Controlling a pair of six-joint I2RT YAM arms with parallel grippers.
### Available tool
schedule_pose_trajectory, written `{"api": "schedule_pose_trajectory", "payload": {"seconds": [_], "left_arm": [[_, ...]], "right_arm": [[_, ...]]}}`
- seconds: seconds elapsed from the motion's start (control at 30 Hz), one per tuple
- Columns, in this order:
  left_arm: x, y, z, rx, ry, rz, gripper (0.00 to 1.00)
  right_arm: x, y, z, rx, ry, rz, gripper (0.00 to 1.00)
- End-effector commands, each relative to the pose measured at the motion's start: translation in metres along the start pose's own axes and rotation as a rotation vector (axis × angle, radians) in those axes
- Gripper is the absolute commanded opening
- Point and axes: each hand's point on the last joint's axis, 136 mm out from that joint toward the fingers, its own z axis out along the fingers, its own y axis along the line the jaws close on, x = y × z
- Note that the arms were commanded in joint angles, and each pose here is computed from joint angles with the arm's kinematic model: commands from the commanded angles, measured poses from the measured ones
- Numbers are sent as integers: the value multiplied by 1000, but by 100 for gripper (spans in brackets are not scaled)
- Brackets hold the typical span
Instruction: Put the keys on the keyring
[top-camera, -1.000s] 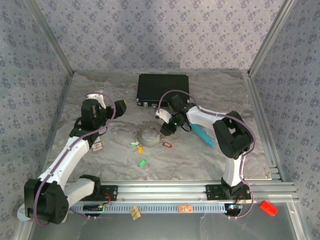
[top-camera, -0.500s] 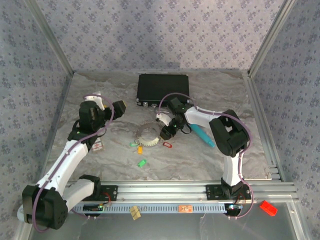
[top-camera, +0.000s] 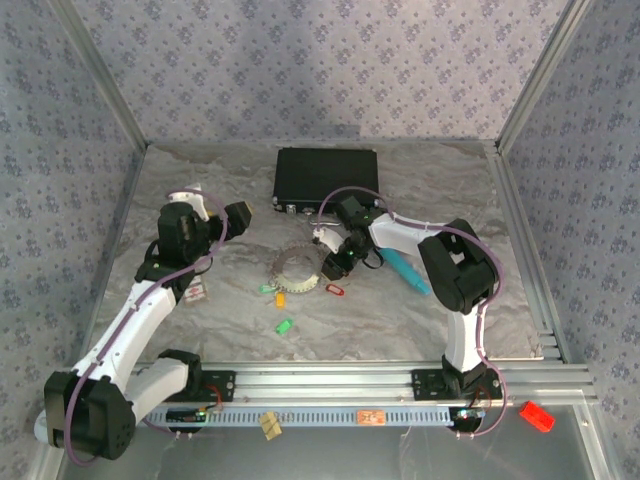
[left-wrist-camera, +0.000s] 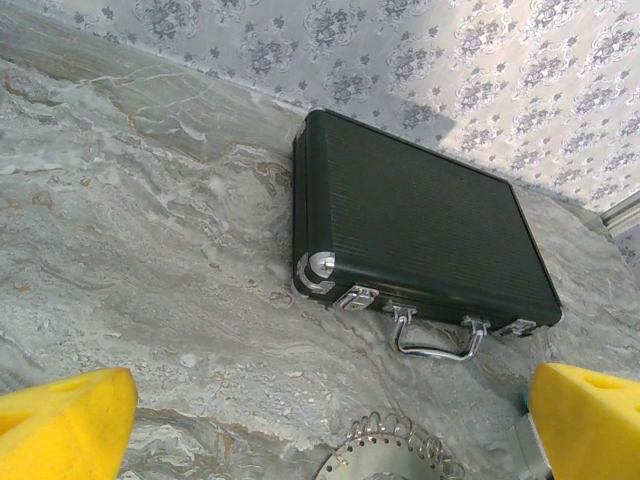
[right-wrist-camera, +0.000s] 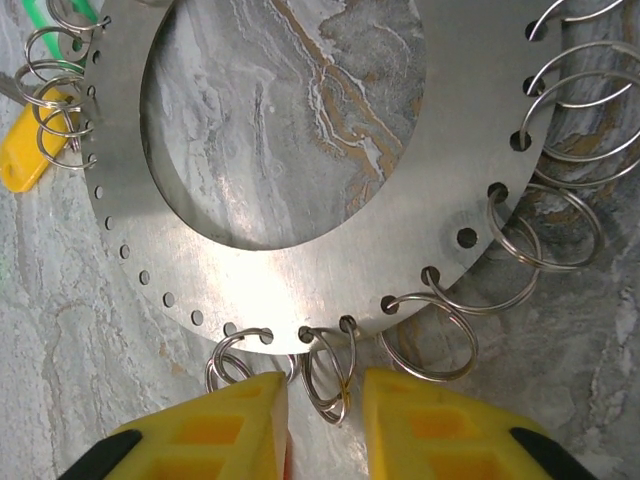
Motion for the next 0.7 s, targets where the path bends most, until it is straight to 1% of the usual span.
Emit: {"api": "schedule_pose_trajectory", "payload": {"seconds": [0.0,0.27,0.47,0.63,0.67], "left_arm": [[-3,1,-5,0,-17,-6,100],[-3,2,-8,-4,-23,-1,100],[-4,3,-8,-8,-25,4,100],[-4,2,-8,-6,-26,3,100],[-4,2,-8,-6,-27,4,100]], "right_arm": [[-2,6,-6,-6,17,7,24],[-3,9,-9,10,21,-6,12],[-7,11,-11,27,25,-18,9],[-11,6,-12,83,44,-39,8],[-6,7,-11,87,70,-34,8]]}}
